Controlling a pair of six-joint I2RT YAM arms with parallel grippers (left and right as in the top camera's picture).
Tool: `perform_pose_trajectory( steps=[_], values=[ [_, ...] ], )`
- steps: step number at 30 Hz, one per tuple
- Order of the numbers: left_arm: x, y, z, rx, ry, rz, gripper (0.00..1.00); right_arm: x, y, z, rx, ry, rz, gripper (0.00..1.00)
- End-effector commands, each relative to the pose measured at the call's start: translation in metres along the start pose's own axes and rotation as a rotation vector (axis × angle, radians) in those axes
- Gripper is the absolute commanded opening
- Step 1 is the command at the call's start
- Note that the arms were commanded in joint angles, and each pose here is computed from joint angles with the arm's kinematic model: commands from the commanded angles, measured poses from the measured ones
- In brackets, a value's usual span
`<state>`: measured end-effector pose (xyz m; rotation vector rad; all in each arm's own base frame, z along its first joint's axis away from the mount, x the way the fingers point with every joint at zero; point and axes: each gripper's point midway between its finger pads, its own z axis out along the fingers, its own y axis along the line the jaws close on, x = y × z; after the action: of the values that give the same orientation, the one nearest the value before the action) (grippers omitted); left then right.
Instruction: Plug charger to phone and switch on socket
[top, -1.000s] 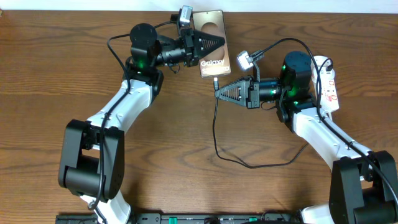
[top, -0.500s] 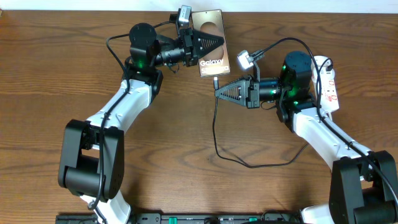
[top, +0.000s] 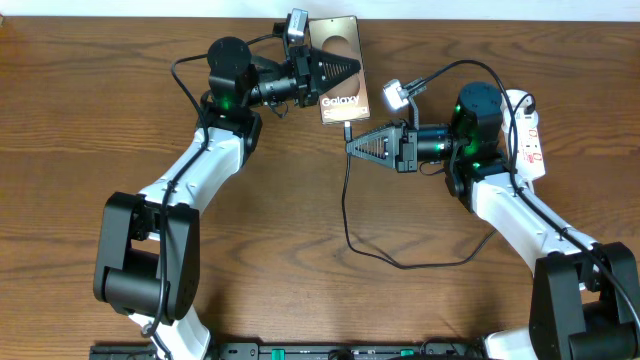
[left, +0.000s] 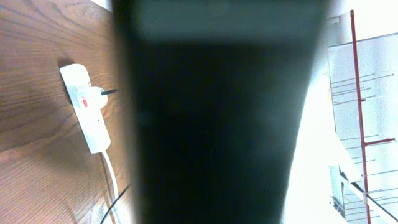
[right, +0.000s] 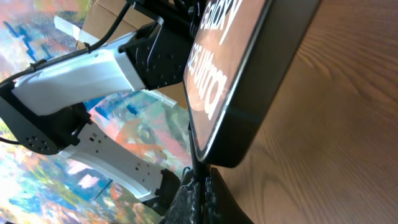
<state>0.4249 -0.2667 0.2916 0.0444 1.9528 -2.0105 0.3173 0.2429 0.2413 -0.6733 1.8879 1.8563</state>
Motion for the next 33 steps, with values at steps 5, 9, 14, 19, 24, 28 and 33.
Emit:
perform_pose_trajectory(
  steps=[5,9,14,19,24,28,33],
  values=[
    [0.001,-0.029,-0.001,0.036,0.018,0.086,0.07,-0.007,0.003,-0.003,0.028,-0.035,0.007,0.01],
    [0.002,-0.031,-0.001,0.043,0.025,0.104,0.07,-0.008,0.002,-0.003,0.033,-0.041,0.035,0.01],
    [0.003,-0.037,-0.001,0.061,0.026,0.138,0.07,-0.009,0.002,-0.003,0.034,-0.042,0.043,0.01],
    [0.004,-0.036,-0.001,0.061,0.030,0.139,0.07,-0.009,0.001,-0.003,0.038,-0.047,0.043,0.01],
    [0.007,-0.037,-0.001,0.063,0.047,0.172,0.07,-0.015,0.006,-0.003,0.028,-0.056,0.019,0.01],
    [0.007,-0.037,-0.002,0.064,0.047,0.182,0.07,-0.019,0.012,-0.004,0.017,-0.065,0.012,0.01],
    [0.006,-0.040,-0.002,0.074,0.043,0.206,0.07,-0.018,0.012,-0.003,0.016,-0.063,0.019,0.01]
  ],
)
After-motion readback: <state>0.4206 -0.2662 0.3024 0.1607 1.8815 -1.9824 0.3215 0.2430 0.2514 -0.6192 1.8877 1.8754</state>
